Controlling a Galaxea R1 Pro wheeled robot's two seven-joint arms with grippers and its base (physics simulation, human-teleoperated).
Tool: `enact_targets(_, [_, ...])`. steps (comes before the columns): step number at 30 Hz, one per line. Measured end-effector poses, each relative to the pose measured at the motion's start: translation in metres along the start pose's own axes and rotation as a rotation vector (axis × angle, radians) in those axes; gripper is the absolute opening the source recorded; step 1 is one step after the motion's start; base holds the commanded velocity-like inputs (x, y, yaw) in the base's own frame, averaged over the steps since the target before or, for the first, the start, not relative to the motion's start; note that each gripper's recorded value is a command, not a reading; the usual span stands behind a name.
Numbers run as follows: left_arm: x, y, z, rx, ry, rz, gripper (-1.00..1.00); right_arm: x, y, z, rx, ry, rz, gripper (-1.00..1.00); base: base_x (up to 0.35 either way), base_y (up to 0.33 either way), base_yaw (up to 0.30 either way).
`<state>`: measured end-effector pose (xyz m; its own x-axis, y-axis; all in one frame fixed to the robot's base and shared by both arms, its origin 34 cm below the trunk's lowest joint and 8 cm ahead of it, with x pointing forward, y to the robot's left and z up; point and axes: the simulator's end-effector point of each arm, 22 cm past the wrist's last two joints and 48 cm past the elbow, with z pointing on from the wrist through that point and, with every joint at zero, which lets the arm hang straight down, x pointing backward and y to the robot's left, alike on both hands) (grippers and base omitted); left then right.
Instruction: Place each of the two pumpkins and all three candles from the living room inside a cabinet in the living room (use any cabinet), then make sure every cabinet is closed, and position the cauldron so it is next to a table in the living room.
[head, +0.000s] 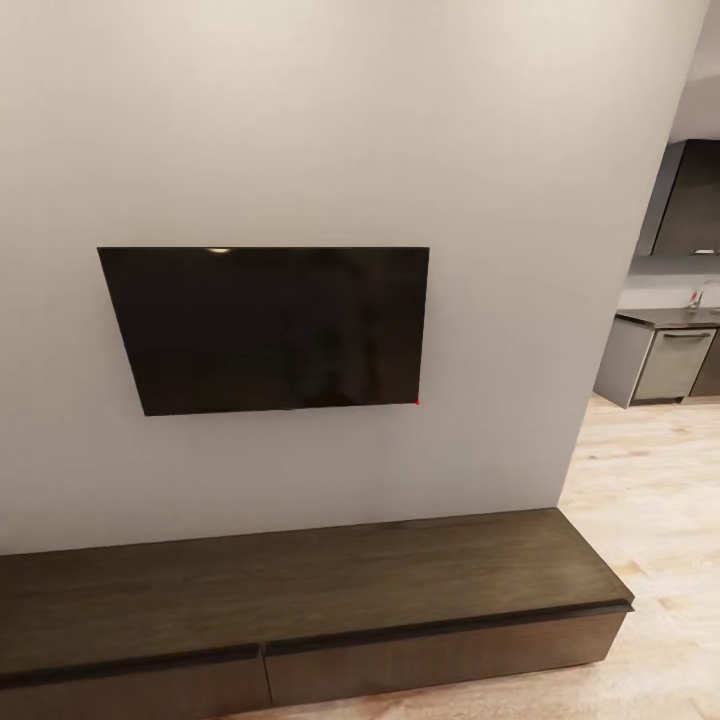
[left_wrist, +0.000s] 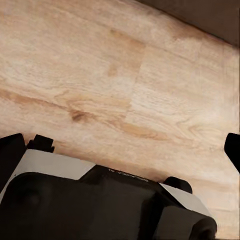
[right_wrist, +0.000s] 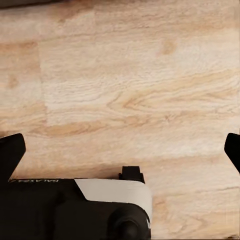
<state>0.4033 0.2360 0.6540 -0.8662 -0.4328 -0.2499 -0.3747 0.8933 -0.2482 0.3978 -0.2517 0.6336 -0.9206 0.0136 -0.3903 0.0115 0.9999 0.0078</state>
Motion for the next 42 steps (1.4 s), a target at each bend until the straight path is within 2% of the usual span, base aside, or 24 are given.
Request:
enact_targets(1, [-0.024,-0.019,-0.01,0.037,-0.007,0.014,1.0,-0.003,0.001,0.0,-0.003,0.023,0.056,1.0,0.0,0.0,0.0])
enact_targets(2, [-0.034,-0.027,-0.015,0.053,-0.012,0.022,1.0,-0.005,0.002,0.0,-0.005,0.032,0.075,1.0,0.0,0.0,0.0])
enact_targets(4, [-0.066,-0.057,-0.039,0.112,-0.006,0.054,1.0,-0.02,0.006,0.0,-0.021,0.075,0.153,1.0,0.0,0.0,0.0])
enact_targets(7, [-0.09,-0.079,-0.061,0.153,-0.02,0.083,1.0,-0.039,0.01,-0.001,-0.035,0.085,0.206,1.0,0.0,0.0,0.0])
enact_targets(14, [-0.132,-0.121,-0.12,0.235,-0.057,0.159,1.0,-0.103,0.019,-0.004,-0.074,0.031,0.306,1.0,0.0,0.0,0.0])
enact_targets(17, [-0.152,-0.136,-0.147,0.265,-0.108,0.188,1.0,-0.13,0.025,-0.008,-0.105,0.019,0.37,1.0,0.0,0.0,0.0])
enact_targets(26, [-0.174,-0.153,-0.175,0.305,-0.182,0.218,1.0,-0.187,0.046,-0.021,-0.201,0.023,0.517,1.0,0.0,0.0,0.0])
enact_targets(29, [-0.178,-0.164,-0.183,0.338,-0.198,0.225,1.0,-0.211,0.053,-0.028,-0.243,0.01,0.575,1.0,0.0,0.0,0.0])
enact_targets(30, [-0.177,-0.172,-0.186,0.367,-0.196,0.227,1.0,-0.22,0.057,-0.031,-0.266,0.006,0.599,1.0,0.0,0.0,0.0])
enact_targets(31, [-0.171,-0.195,-0.194,0.451,-0.186,0.232,1.0,-0.236,0.068,-0.038,-0.326,0.01,0.644,1.0,0.0,0.0,0.0])
enact_targets(33, [-0.17,-0.225,-0.206,0.526,-0.185,0.255,1.0,-0.246,0.081,-0.045,-0.391,0.025,0.678,1.0,0.0,0.0,0.0])
enact_targets(34, [-0.172,-0.232,-0.209,0.54,-0.19,0.263,1.0,-0.247,0.084,-0.047,-0.404,0.03,0.683,1.0,0.0,0.0,0.0])
enact_targets(35, [-0.179,-0.25,-0.219,0.577,-0.206,0.279,1.0,-0.251,0.091,-0.051,-0.439,0.039,0.694,1.0,0.0,0.0,0.0])
enact_targets(37, [-0.188,-0.264,-0.228,0.6,-0.225,0.295,1.0,-0.257,0.1,-0.055,-0.488,0.037,0.701,1.0,0.0,0.0,0.0])
enact_targets(39, [-0.191,-0.274,-0.232,0.625,-0.232,0.298,1.0,-0.265,0.112,-0.061,-0.562,0.021,0.702,1.0,0.0,0.0,0.0])
enact_targets(42, [-0.195,-0.293,-0.241,0.669,-0.243,0.296,1.0,-0.271,0.12,-0.064,-0.617,0.005,0.699,1.0,0.0,0.0,0.0])
